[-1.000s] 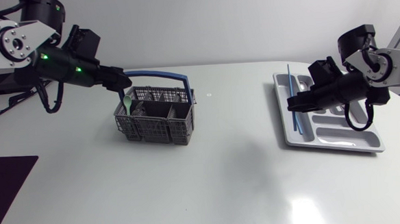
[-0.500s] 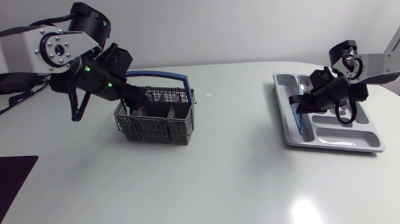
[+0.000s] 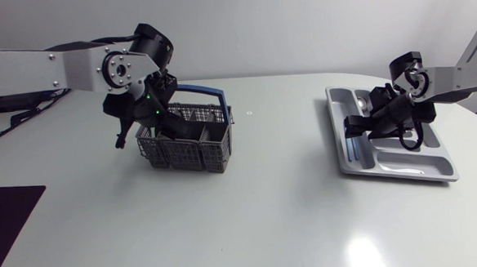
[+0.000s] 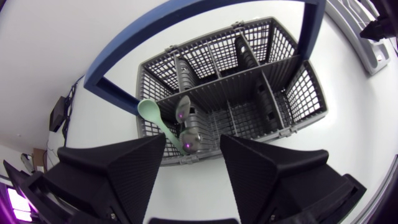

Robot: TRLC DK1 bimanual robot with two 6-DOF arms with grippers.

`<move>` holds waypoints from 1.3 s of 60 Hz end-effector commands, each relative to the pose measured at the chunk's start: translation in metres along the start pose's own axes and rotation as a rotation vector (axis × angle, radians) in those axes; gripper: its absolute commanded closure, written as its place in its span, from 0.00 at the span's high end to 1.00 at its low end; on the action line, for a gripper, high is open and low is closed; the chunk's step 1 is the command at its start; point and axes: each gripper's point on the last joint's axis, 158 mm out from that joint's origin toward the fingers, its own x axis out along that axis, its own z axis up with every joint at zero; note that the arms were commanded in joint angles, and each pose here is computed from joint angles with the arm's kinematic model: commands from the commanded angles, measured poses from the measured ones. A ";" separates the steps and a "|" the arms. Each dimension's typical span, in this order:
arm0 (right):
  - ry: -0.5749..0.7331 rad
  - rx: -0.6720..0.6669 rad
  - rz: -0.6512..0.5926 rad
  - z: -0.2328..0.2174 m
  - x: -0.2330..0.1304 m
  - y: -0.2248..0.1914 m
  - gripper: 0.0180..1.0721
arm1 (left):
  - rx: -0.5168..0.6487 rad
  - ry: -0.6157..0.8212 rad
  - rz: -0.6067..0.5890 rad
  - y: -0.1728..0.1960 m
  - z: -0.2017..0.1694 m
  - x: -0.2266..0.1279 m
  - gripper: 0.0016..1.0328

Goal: Unload the cutlery basket into the drawer organizer.

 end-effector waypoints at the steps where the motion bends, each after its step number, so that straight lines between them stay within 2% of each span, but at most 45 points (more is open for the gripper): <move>1: -0.015 -0.001 -0.010 -0.002 -0.010 0.005 0.91 | -0.012 0.024 0.041 0.004 0.002 0.010 0.57; 4: -0.024 -0.010 -0.013 -0.002 -0.013 0.008 0.91 | -0.012 0.036 0.055 0.005 0.000 0.014 0.57; 6: -0.028 -0.016 -0.018 -0.003 -0.015 0.010 0.91 | -0.017 0.039 0.062 0.006 0.000 0.016 0.53; 17: -0.047 -0.042 -0.022 -0.004 -0.020 0.020 0.91 | -0.020 0.060 0.101 0.005 -0.004 0.029 0.52; 26: -0.052 -0.049 -0.023 -0.008 -0.024 0.021 0.91 | -0.024 0.067 0.114 0.009 -0.005 0.031 0.41; 38: -0.060 -0.054 -0.028 -0.009 -0.025 0.021 0.92 | -0.040 0.083 0.124 0.019 -0.012 0.034 0.32; 57: -0.064 -0.074 -0.026 -0.013 -0.027 0.029 0.93 | -0.058 0.085 0.177 0.037 -0.022 0.034 0.24; 64: -0.068 -0.079 -0.025 -0.014 -0.029 0.031 0.93 | -0.061 0.091 0.193 0.044 -0.026 0.036 0.23; 78: -0.075 -0.095 -0.032 -0.015 -0.033 0.032 0.93 | -0.040 0.058 0.237 0.048 -0.026 0.034 0.03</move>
